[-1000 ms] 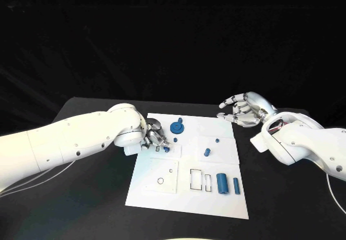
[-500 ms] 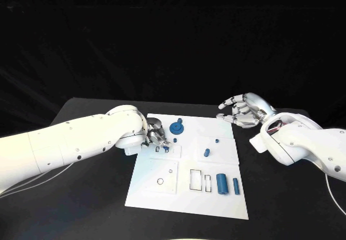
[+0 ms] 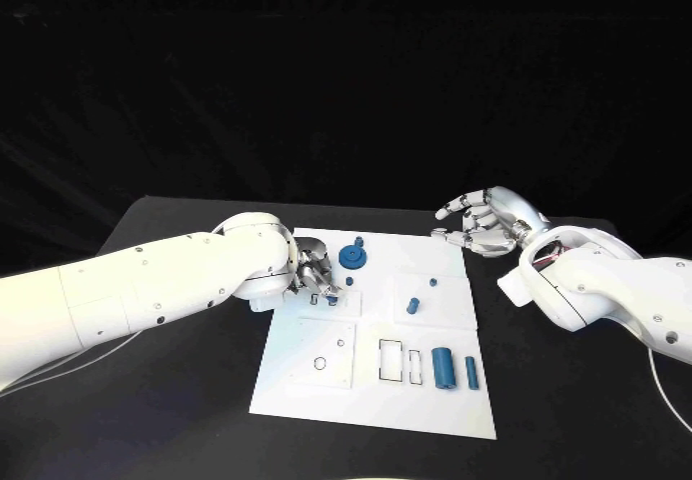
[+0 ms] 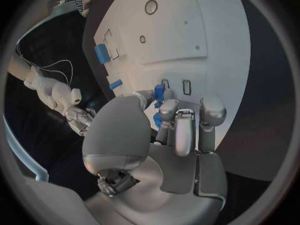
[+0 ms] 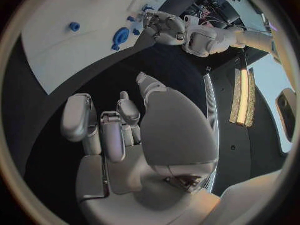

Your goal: Assemble the parts on the task board

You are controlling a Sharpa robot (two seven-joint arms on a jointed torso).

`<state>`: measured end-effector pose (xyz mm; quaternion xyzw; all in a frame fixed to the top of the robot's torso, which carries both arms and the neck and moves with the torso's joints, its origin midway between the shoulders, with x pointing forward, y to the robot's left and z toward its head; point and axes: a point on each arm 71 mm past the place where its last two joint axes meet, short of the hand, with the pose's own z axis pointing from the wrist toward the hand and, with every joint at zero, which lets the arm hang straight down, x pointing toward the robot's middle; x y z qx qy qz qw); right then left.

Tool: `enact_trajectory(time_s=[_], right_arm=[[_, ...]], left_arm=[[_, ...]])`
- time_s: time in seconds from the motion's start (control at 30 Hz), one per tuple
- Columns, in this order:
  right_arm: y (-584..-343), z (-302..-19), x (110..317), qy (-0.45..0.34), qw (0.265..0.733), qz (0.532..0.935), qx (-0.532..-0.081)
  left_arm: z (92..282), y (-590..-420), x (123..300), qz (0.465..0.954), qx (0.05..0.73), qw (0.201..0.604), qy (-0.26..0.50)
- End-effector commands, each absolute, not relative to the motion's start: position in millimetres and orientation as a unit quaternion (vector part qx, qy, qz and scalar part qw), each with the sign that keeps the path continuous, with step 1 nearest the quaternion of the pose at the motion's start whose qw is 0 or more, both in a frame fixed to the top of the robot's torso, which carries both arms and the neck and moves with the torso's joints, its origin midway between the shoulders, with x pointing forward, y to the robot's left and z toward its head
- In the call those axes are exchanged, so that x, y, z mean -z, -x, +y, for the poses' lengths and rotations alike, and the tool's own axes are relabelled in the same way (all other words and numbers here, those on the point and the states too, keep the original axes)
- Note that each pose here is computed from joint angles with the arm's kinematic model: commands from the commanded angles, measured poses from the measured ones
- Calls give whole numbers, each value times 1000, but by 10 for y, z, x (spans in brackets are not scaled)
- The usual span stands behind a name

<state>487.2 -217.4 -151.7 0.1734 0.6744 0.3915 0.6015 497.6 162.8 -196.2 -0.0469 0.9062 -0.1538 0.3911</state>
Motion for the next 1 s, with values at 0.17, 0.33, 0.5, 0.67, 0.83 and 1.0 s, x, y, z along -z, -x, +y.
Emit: enact_trajectory(time_s=[0.17,0.33,0.5,0.67,0.83,1.0], right_arm=[[-4868,-2161,1522,-165,599,678,-393],[-4868,-2162,1523,-165,599,678,-393],[-4868,-2161,1523,-165,599,678,-393],[-4869,-2162,1523,-165,599,678,-393],[-4868,-2158,1523,-165,598,678,-393],[-4867,-2154,1524,-165,598,679,-394]], left_arm=[[1593,-4960,1966,910,150,386,25],[1591,-4959,1970,911,148,385,22],[1594,-4959,1975,912,145,383,21],[1600,-4956,1979,914,143,380,19],[1605,-4956,1981,914,142,379,18],[1613,-4957,1983,915,141,378,18]])
